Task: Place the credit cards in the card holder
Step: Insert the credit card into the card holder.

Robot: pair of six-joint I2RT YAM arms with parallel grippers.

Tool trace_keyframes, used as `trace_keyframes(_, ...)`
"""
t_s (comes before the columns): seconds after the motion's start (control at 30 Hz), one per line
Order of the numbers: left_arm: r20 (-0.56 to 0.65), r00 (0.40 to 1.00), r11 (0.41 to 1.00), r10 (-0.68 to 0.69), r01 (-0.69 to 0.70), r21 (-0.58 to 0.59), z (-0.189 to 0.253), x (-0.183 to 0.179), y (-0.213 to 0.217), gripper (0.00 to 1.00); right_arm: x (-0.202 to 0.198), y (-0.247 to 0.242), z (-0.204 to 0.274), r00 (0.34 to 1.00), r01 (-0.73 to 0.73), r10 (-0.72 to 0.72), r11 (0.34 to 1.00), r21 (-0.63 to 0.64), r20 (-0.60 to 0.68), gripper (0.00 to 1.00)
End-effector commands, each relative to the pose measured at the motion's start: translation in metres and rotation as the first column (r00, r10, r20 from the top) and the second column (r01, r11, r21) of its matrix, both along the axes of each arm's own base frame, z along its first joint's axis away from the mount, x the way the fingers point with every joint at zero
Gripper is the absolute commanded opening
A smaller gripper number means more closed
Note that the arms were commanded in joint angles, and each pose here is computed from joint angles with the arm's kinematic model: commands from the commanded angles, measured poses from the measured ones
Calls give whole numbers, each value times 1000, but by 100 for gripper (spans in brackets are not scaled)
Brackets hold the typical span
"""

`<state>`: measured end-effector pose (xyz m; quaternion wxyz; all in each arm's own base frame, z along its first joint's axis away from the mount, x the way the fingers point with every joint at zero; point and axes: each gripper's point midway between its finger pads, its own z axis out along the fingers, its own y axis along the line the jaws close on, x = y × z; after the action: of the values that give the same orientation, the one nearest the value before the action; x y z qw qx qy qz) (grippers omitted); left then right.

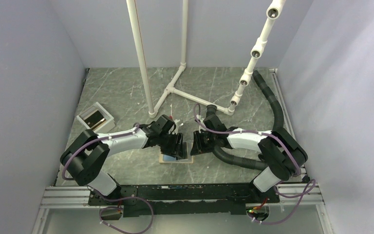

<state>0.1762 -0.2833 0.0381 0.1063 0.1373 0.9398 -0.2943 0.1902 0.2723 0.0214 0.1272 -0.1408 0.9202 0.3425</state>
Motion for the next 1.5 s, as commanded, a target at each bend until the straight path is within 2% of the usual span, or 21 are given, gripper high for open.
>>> trace_keyframes(0.0,36,998,996,46,-43,-75,28,22,-8,55,13,10,17,995,-21,16,999,45,95,24)
trace_keyframes(0.3,5,993,992,119,-119,-42,11,36,-9,58,14,12,19,994,-34,29,998,46,101,27)
trace_keyframes(0.53,85,993,990,87,-77,-122,25,52,-33,57,19,15,17,993,-48,44,998,34,110,27)
trace_keyframes(0.67,170,984,988,45,-18,-157,44,43,-55,56,21,16,17,993,-50,46,998,32,113,27)
trace_keyframes(0.8,155,987,983,33,-4,-185,44,35,-61,56,23,17,16,992,-52,48,998,32,114,27)
trace_keyframes(0.9,99,995,982,1,17,-187,41,26,-64,57,26,16,17,991,-52,49,999,17,125,27)
trace_keyframes(1.0,88,995,990,38,-26,-138,40,27,-50,57,31,13,20,988,-44,45,999,-10,148,27)
trace_keyframes(1.17,67,987,982,147,-138,-126,45,46,-20,58,34,7,21,985,-40,46,998,-40,167,28)
trace_keyframes(1.27,78,987,984,138,-128,-120,44,53,-22,58,33,9,21,985,-46,50,998,-33,164,29)
trace_keyframes(1.47,73,985,988,156,-153,-36,28,65,-20,58,34,11,20,986,-53,57,998,-29,159,31)
